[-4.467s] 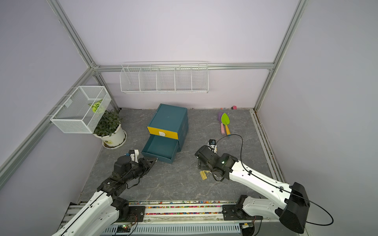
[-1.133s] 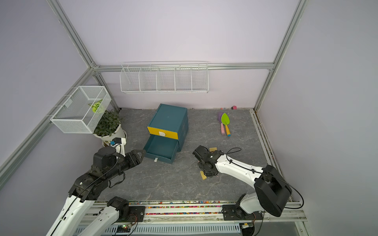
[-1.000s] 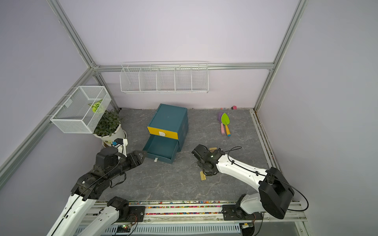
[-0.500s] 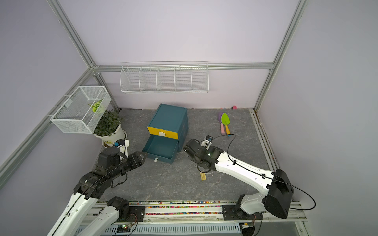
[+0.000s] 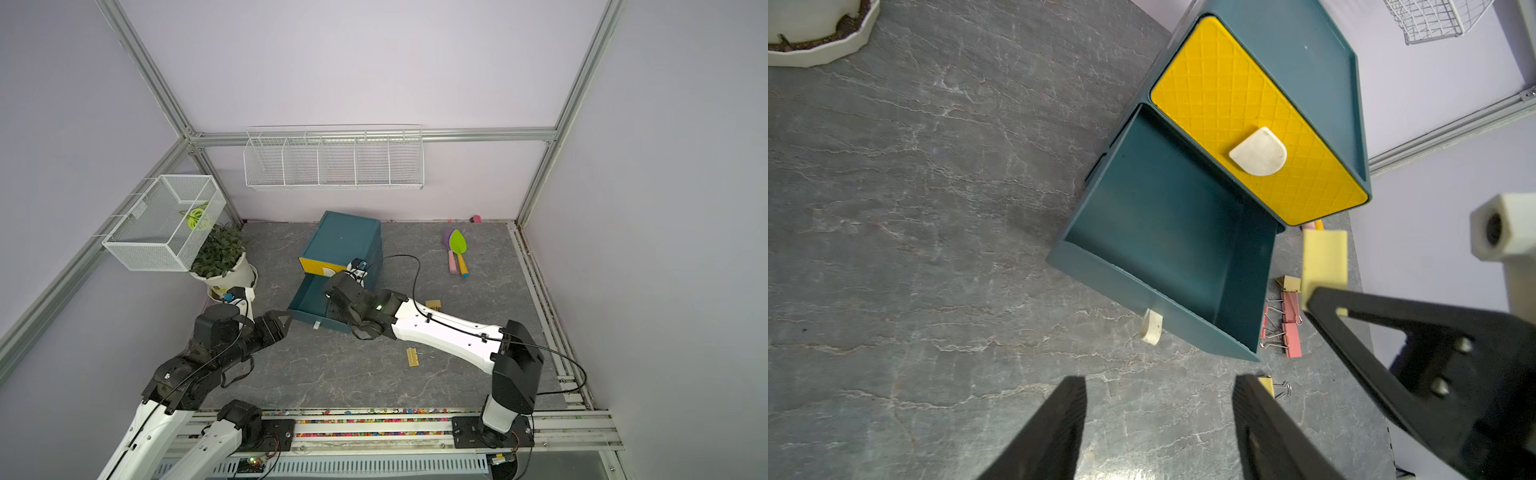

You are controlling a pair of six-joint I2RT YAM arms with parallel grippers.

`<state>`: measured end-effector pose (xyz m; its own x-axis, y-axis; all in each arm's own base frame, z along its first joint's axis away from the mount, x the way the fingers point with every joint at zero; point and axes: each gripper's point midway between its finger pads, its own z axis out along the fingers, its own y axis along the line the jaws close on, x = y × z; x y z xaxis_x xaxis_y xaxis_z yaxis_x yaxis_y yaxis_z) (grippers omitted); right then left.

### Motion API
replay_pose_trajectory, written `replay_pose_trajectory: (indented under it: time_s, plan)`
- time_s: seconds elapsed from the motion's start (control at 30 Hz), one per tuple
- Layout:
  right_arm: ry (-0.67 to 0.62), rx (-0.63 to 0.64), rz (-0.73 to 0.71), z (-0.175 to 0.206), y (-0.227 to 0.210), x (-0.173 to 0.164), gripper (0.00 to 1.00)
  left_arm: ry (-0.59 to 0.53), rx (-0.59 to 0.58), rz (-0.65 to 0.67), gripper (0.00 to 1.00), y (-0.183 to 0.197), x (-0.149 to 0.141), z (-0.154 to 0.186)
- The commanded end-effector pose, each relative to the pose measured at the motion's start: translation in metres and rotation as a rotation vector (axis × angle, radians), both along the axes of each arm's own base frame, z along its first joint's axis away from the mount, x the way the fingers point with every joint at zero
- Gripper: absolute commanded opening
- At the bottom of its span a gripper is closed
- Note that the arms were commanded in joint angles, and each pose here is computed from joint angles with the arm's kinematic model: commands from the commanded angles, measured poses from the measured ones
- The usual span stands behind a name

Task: Put the binder clips in the drawer according to color
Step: Place the binder clip in the drawer.

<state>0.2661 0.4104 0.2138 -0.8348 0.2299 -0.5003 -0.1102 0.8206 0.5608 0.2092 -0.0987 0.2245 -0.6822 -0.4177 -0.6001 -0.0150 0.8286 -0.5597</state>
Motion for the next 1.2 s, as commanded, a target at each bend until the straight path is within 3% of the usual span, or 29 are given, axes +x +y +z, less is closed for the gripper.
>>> replay_pose_trajectory:
  time_s: [0.0,0.43,0.7,0.8,1.0,1.17]
  plan:
    - [0.0,0.075,0.027,0.01,0.026,0.004,0.24,-0.033,0.007,0.026,0.62,0.007,-0.003,0.013]
    - [0.139,0.113,-0.089,-0.031,0.04,0.024,0.28,-0.039,-0.01,0.019,0.61,0.006,-0.005,0.019]
    - [0.094,0.078,-0.078,-0.024,0.032,0.025,0.65,-0.052,-0.023,0.015,0.62,0.004,-0.004,0.025]
    - [0.055,0.06,-0.065,-0.011,0.023,0.022,0.68,-0.05,-0.026,0.01,0.62,0.003,-0.003,0.025]
    - [-0.064,-0.058,-0.11,0.013,-0.033,0.003,0.68,-0.047,-0.014,0.002,0.62,0.002,-0.001,0.022]
    - [-0.026,-0.149,-0.329,-0.01,-0.125,-0.02,0.7,-0.05,-0.004,-0.007,0.62,0.001,-0.001,0.022]
